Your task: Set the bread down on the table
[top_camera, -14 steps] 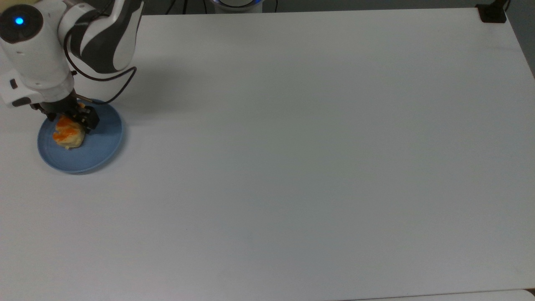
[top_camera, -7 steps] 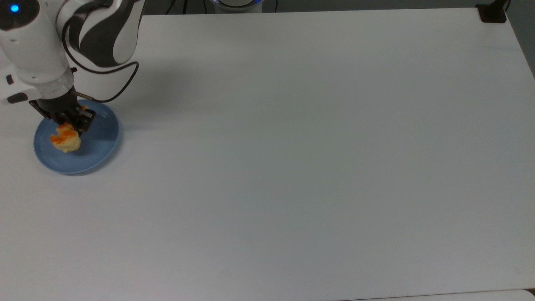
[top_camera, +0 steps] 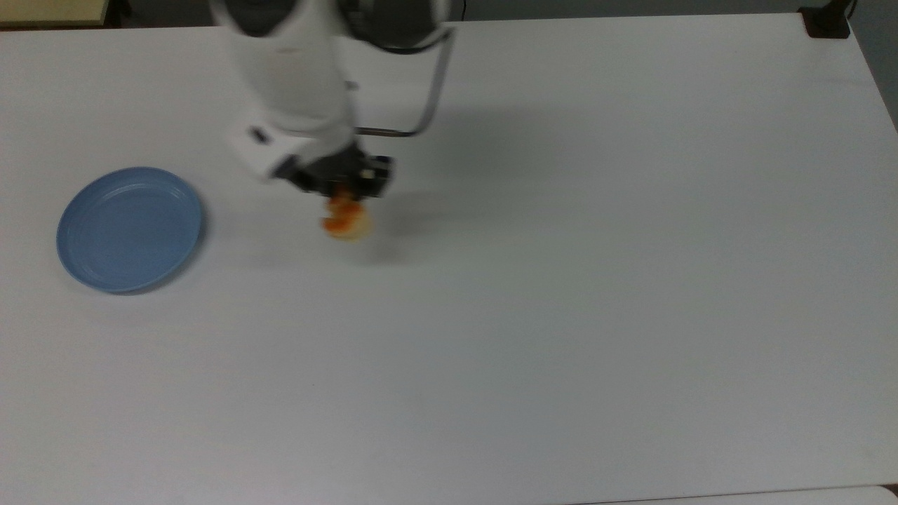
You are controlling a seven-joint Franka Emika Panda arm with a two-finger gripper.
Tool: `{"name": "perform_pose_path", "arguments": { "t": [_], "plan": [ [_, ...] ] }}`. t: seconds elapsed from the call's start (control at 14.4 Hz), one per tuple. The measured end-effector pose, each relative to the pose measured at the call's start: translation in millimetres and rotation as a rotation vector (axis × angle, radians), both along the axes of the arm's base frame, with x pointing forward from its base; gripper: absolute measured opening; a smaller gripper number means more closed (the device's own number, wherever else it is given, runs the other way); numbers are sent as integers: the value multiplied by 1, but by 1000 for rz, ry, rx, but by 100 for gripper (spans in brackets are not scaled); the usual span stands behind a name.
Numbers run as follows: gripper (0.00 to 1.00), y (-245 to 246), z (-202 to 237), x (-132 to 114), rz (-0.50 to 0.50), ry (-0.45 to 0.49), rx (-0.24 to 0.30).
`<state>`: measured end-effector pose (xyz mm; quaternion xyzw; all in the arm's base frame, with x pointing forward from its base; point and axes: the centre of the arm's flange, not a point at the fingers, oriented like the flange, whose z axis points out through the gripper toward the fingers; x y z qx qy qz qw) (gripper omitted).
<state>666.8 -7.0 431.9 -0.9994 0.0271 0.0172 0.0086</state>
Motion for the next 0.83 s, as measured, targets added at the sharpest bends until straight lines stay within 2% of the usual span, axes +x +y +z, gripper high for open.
{"name": "perform_pose_path", "arguments": {
  "t": [0.14,0.28,0.35,0.62,0.76,0.83],
  "plan": [
    [36,90,-9,-5,44,16,5],
    [36,176,-20,-19,98,28,-5],
    [36,202,-24,-24,107,23,-8],
    [37,259,-62,-33,111,8,-56],
    [39,265,-86,-30,123,0,-81],
    [45,267,-95,-30,129,2,-88]
  ]
}}
